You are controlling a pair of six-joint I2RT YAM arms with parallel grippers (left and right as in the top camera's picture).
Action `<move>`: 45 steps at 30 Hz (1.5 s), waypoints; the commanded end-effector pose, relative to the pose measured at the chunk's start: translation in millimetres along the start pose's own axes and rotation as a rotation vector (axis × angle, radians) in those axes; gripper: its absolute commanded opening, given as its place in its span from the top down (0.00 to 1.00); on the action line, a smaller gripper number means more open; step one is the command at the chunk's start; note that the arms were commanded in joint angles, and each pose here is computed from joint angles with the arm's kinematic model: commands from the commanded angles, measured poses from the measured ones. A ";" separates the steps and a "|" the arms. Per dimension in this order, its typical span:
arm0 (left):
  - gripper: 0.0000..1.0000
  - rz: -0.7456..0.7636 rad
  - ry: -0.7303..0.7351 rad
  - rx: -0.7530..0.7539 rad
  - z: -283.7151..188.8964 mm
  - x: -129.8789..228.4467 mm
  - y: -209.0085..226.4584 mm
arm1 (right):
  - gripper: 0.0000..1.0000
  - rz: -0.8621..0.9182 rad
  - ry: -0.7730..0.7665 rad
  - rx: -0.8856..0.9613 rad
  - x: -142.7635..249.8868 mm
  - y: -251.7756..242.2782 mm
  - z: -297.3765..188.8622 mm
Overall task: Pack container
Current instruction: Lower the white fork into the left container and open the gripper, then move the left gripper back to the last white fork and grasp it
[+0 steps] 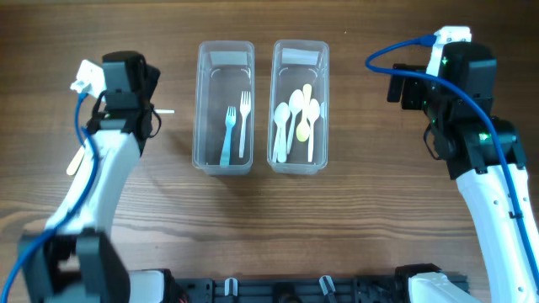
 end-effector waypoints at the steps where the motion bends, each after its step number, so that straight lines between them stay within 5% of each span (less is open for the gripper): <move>1: 0.01 -0.035 0.047 -0.025 43.0 20.6 5.7 | 0.00 -0.007 -0.006 0.021 -2.8 -1.9 0.1; 17: 0.09 -0.074 0.161 0.012 127.2 53.0 33.5 | 0.00 -0.007 -0.006 0.021 -2.8 -1.9 0.1; 22: 0.08 -0.076 0.303 0.060 123.0 64.2 30.4 | 0.00 -0.007 -0.006 0.021 -2.8 -1.9 0.1; 28: 0.07 -0.055 0.372 -0.085 107.2 68.4 48.0 | 0.00 -0.007 -0.006 0.021 -2.8 -1.8 0.1; 37: 0.03 0.018 0.334 -0.361 74.8 59.4 77.9 | 0.00 -0.007 -0.006 0.021 -2.8 -1.9 0.1; 45: 0.01 0.032 0.309 -0.306 51.2 42.9 64.4 | 0.00 -0.007 -0.006 0.021 -2.8 -1.9 0.1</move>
Point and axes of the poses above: each gripper's point midway between its finger pads, its own z axis out along the fingers, its own y axis along the line the jaws close on, x = y × z, the point moved 9 cm from there along -z, back along the fingers, and after that the axes turned 1 degree about -z, right-handed, at the moved point
